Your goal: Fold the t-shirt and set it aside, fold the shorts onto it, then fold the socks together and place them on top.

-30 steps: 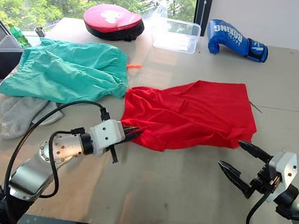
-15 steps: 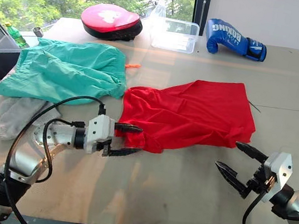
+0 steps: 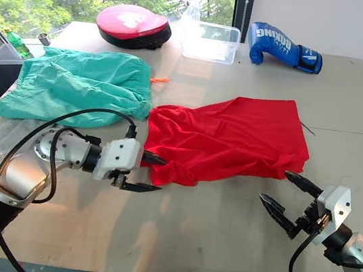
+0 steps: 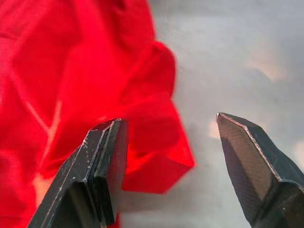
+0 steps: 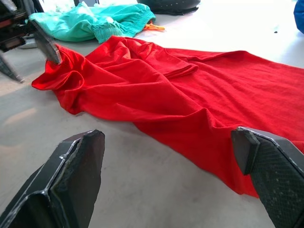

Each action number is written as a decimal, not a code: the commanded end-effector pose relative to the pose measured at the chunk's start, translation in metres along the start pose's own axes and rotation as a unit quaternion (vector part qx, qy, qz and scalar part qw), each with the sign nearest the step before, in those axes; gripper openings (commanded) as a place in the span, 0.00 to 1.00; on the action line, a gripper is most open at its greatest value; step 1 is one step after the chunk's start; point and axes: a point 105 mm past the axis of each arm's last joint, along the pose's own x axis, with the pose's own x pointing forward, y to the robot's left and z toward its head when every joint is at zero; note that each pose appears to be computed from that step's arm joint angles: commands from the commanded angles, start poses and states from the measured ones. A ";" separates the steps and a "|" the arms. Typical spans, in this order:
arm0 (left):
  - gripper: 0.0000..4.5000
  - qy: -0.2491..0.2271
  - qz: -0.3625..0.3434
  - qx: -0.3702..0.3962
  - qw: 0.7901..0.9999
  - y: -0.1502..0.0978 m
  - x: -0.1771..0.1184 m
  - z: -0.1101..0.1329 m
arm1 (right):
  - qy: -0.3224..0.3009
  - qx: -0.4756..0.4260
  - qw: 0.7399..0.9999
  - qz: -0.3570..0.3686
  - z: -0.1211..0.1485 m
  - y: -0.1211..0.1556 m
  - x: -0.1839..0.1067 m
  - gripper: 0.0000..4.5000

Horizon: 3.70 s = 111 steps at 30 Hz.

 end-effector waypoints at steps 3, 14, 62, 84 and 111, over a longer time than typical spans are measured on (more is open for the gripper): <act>0.72 0.058 0.056 0.051 0.995 0.003 0.004 0.000 | -0.012 -0.009 1.000 -0.001 0.005 0.002 0.000 1.00; 0.22 0.119 0.142 0.065 0.981 0.004 0.019 -0.003 | -0.010 -0.011 1.000 0.000 0.005 0.000 0.000 1.00; 0.02 -0.011 0.111 0.022 0.994 0.000 -0.023 0.013 | 0.288 -0.267 0.911 0.126 0.015 -0.110 0.026 1.00; 0.00 -0.008 0.113 0.021 0.993 -0.003 -0.022 0.011 | 0.256 -0.270 0.907 0.196 0.021 -0.090 0.035 0.06; 0.00 -0.001 0.097 0.029 0.995 0.007 -0.020 -0.003 | 0.297 -0.184 0.931 0.104 0.011 -0.049 -0.041 0.01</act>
